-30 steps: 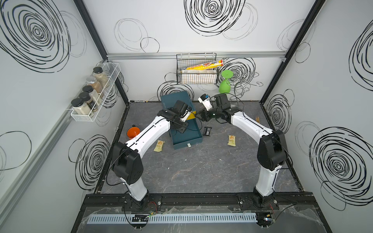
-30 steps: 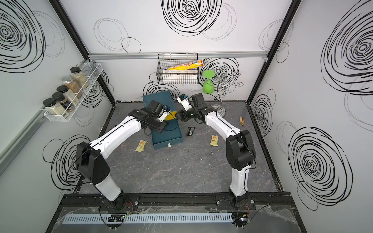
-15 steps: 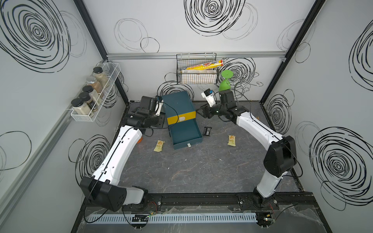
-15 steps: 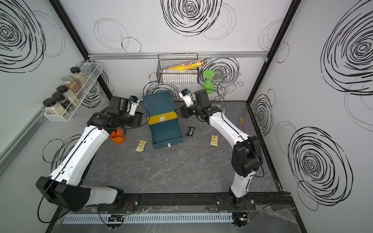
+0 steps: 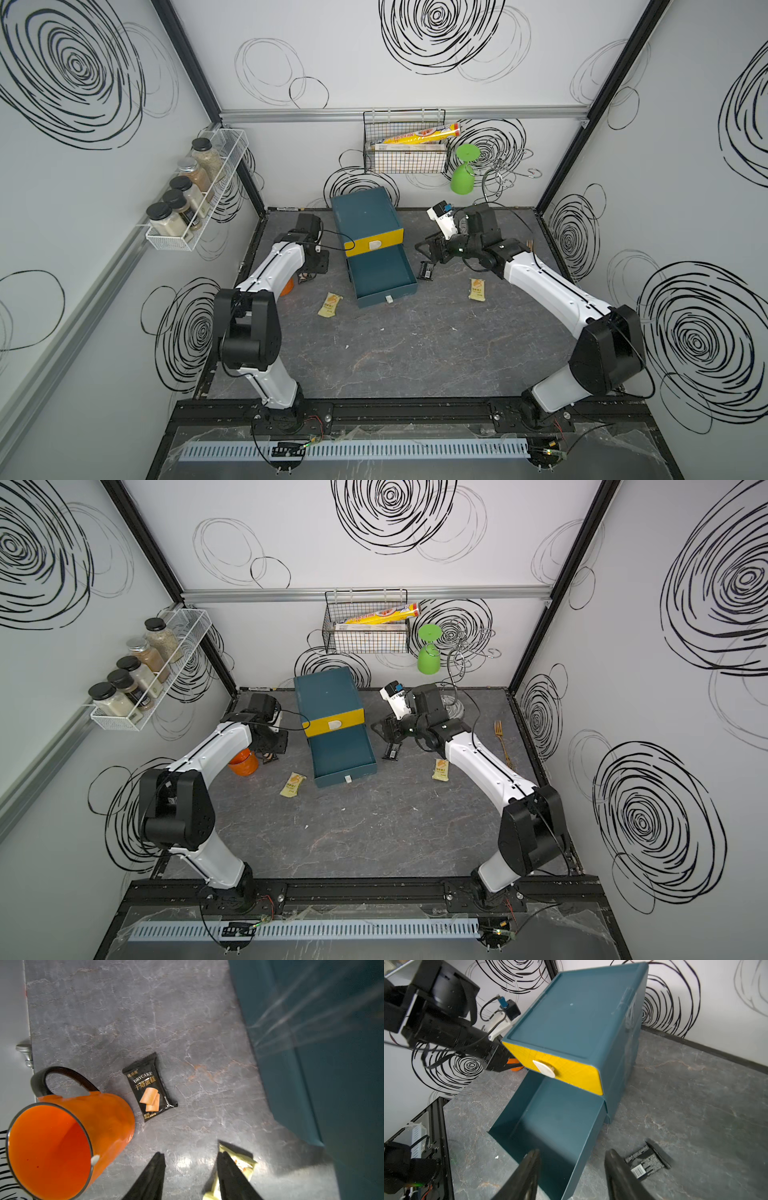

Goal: Take the cookies out of the drawer
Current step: Place the cookie at the center of the board, then close the drawer in the storage box.

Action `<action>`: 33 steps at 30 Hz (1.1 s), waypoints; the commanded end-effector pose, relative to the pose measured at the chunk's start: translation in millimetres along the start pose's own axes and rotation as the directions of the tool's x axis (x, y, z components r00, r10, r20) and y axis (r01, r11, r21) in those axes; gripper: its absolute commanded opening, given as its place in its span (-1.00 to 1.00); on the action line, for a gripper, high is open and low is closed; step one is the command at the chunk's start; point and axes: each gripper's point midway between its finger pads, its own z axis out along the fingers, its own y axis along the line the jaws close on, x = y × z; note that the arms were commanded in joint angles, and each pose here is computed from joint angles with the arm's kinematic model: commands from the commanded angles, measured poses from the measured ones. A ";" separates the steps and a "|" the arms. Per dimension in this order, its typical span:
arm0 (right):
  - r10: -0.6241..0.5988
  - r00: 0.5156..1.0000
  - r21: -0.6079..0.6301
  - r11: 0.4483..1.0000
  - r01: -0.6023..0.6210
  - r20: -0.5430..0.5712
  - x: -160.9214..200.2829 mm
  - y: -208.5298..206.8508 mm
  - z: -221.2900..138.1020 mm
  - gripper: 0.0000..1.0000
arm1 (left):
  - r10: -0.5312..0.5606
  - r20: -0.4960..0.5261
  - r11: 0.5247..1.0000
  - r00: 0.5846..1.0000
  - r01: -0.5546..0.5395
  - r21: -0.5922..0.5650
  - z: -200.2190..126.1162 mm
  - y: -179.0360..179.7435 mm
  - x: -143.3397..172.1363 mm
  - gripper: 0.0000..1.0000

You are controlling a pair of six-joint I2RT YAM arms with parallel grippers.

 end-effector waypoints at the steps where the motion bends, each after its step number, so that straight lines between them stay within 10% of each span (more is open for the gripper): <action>1: -0.008 0.999 -0.003 1.000 0.008 0.035 -3.0 5.4 -11.0 0.11 | -0.062 0.129 0.998 0.990 0.063 -0.005 -8.9 13.4 -43.1 0.01; 13: 0.365 0.926 -0.294 0.899 -0.325 0.095 64.6 56.0 -23.7 -0.33 | 0.029 0.453 0.981 0.891 -0.112 0.157 -134.8 -71.1 -130.3 0.42; 25: 0.528 0.805 -0.338 0.835 -0.433 0.272 108.2 88.3 -52.7 -0.75 | 0.099 0.551 0.945 0.829 -0.253 0.210 -160.2 -129.3 -185.3 0.13; 33: 0.586 0.755 -0.387 0.796 -0.466 0.295 127.3 110.0 -27.6 -0.93 | 0.186 0.477 0.870 0.859 -0.369 0.325 -116.2 -180.6 -171.7 -0.49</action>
